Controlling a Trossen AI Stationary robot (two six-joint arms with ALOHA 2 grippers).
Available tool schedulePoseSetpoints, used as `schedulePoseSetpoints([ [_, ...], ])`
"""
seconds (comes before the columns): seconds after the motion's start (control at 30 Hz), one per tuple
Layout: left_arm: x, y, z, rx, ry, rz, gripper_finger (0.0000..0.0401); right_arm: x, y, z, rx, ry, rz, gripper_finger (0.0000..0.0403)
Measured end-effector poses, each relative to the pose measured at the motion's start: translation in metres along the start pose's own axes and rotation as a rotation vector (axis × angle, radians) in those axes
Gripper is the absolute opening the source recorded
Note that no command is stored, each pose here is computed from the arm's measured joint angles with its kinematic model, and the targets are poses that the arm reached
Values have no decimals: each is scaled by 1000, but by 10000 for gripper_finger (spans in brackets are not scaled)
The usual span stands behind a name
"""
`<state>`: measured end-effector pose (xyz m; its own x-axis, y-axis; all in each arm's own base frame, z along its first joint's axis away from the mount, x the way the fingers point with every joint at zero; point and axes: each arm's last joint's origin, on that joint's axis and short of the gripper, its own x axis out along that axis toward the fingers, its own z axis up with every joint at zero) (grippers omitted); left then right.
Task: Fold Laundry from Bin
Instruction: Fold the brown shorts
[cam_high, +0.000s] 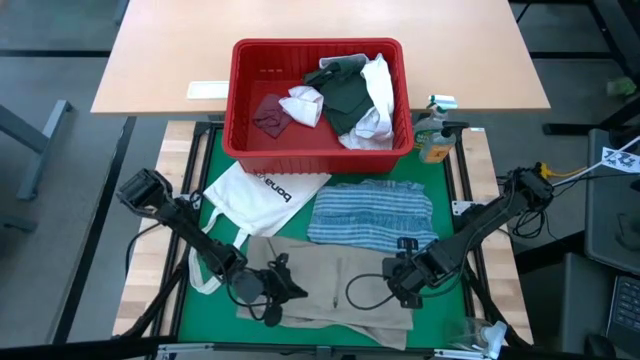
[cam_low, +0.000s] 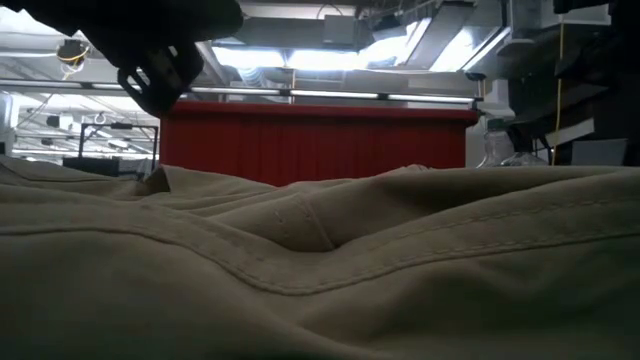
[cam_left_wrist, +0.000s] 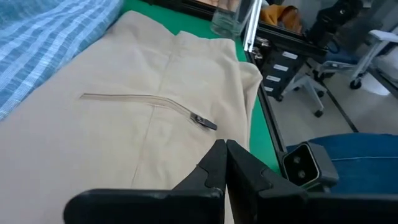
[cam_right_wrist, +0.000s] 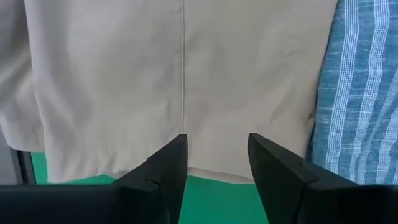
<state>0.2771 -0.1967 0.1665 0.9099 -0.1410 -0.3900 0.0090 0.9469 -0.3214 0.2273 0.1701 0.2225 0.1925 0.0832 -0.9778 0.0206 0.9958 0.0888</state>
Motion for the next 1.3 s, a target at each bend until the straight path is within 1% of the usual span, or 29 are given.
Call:
schedulePoseSetpoints([
  [0.07, 0, 1, 0, -1, -1, 2, 0, 0, 0, 0, 0, 1, 2, 170],
  [0.17, 0, 1, 0, -2, -1, 2, 0, 0, 2, 1, 2, 5, 39, 170],
  [0.37, 0, 1, 0, -2, -1, 1, 0, -1, 15, 1, -24, 13, 189, 170],
  [0.47, 1, 2, 1, -5, -2, 5, 0, -3, 29, -4, -48, -20, 235, 170],
  [0.57, 3, 5, 3, -15, -5, 13, 3, -5, 45, -10, -30, -52, 298, 170],
  [0.67, 4, 8, 5, -20, -8, 22, 25, -9, 61, -18, 10, -87, 351, 170],
  [0.87, 8, 17, 10, -33, -19, 50, 87, -7, 89, -37, 93, -141, 385, 170],
  [1.0, 10, 20, 12, -38, -19, 54, 116, -4, 102, -45, 172, -161, 410, 170],
  [1.17, 10, 21, 12, -39, -19, 55, 134, 3, 108, -43, 214, -212, 410, 170],
  [1.3, 10, 21, 12, -38, -18, 55, 136, 13, 106, -40, 196, -200, 368, 170],
])
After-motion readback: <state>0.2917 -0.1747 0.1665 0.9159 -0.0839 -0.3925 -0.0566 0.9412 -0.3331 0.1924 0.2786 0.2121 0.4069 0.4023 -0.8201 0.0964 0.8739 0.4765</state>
